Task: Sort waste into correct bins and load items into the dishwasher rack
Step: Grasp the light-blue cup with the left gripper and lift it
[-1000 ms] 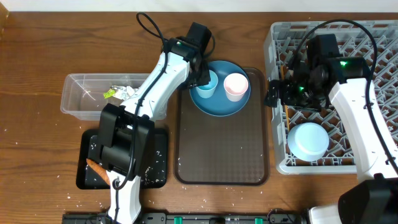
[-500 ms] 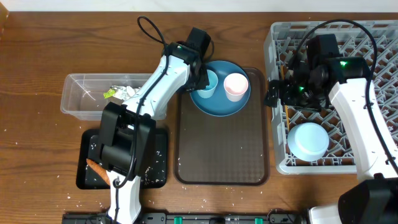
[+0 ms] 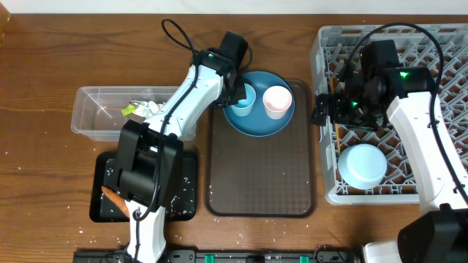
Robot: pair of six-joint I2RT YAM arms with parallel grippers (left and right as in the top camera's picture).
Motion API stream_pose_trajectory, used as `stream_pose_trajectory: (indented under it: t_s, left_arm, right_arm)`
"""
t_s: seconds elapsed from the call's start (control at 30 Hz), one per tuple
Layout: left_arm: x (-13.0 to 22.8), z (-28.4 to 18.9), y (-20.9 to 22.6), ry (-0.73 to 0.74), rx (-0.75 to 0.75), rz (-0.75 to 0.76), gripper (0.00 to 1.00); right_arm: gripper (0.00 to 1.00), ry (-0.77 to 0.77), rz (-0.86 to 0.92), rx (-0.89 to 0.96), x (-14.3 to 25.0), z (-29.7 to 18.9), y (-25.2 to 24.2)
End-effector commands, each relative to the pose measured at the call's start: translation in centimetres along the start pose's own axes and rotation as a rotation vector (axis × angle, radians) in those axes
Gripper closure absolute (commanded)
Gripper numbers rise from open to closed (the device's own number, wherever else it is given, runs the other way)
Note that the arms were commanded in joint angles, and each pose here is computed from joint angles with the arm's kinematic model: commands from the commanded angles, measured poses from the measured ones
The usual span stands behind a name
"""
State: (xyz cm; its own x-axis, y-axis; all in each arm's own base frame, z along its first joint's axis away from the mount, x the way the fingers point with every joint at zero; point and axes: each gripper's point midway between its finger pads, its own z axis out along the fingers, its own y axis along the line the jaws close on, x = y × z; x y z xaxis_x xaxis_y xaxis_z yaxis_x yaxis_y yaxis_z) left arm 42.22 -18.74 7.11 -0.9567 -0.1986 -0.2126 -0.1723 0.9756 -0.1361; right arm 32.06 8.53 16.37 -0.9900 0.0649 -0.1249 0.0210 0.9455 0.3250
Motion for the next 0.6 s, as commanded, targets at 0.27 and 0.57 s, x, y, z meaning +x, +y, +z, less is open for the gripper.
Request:
stream_pose_trajectory:
  t_s: [0.27, 0.57]
  left_arm:
    - [-3.0, -5.1, 1.3, -0.163, -0.015, -0.021, 0.94]
    - [-1.5, -16.3, 1.0, -0.187, 0.274, 0.018, 0.94]
  right_arm:
    - [0.01, -0.020, -0.025, -0.016, -0.2, -0.6, 0.7]
    - [0.01, -0.020, -0.025, -0.016, -0.2, -0.6, 0.7]
